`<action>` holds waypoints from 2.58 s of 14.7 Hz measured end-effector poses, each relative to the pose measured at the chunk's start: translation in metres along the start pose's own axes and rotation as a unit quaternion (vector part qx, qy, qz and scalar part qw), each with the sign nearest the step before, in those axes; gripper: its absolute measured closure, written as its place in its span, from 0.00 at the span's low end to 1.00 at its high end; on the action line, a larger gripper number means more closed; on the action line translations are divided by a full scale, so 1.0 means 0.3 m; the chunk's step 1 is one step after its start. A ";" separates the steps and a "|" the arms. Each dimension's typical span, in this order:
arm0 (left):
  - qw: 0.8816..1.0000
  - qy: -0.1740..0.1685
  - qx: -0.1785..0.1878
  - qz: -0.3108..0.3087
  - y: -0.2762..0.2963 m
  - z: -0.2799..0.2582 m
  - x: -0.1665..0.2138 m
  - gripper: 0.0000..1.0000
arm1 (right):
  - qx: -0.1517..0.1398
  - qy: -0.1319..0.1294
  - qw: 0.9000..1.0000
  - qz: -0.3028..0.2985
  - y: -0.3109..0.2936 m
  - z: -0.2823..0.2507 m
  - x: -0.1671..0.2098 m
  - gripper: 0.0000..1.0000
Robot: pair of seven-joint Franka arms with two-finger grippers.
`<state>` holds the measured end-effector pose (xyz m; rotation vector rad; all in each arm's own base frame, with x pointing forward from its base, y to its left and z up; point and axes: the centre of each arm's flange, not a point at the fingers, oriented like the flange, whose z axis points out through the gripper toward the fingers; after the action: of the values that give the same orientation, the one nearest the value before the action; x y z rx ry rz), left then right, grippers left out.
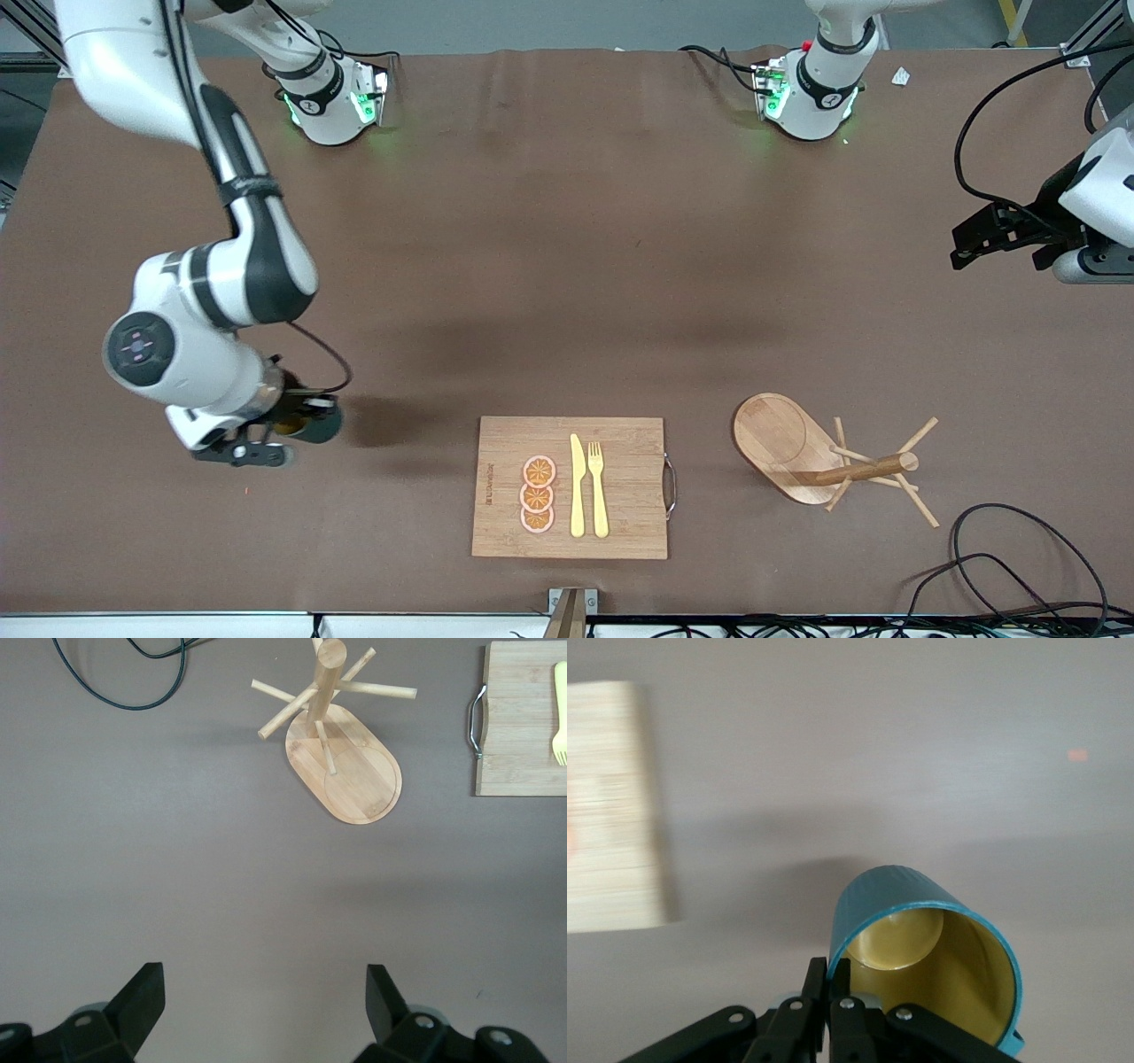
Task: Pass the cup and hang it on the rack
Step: 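Carry the teal mug with the right gripper toward the table middle, then set down the mug and open the right gripper while the left gripper approaches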
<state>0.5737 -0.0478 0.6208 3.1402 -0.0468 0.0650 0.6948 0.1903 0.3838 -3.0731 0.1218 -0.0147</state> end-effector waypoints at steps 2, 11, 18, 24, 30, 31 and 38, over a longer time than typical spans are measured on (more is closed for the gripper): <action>1.000 0.007 0.000 0.000 0.000 -0.004 0.005 0.00 | 0.022 0.012 1.000 -0.005 -0.266 -0.065 -0.084 0.96; 1.000 0.026 -0.002 0.001 0.004 -0.030 0.015 0.00 | 0.138 0.078 0.987 0.015 -1.117 0.049 -0.537 0.96; 0.999 0.034 -0.001 0.003 0.013 -0.090 -0.008 0.00 | 0.179 0.075 0.978 0.070 -1.319 0.291 -0.702 0.96; 0.999 0.034 -0.001 0.008 0.033 -0.092 -0.009 0.00 | 0.164 0.075 0.982 0.056 -1.401 0.402 -0.816 0.96; 1.000 0.019 0.000 0.012 0.047 -0.090 -0.022 0.00 | 0.148 0.082 0.985 0.041 -1.408 0.465 -0.839 0.89; 1.000 0.015 0.000 0.012 0.047 -0.087 -0.025 0.00 | 0.147 0.084 0.985 0.040 -1.407 0.462 -0.837 0.88; 1.000 0.000 0.001 0.013 0.051 -0.079 -0.036 0.00 | 0.174 0.113 0.977 0.047 -1.411 0.303 -0.768 0.23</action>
<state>0.5615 -0.0629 0.6440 3.1413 -0.0891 0.0665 0.4995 0.6355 0.3196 -2.7015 0.2470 -0.3427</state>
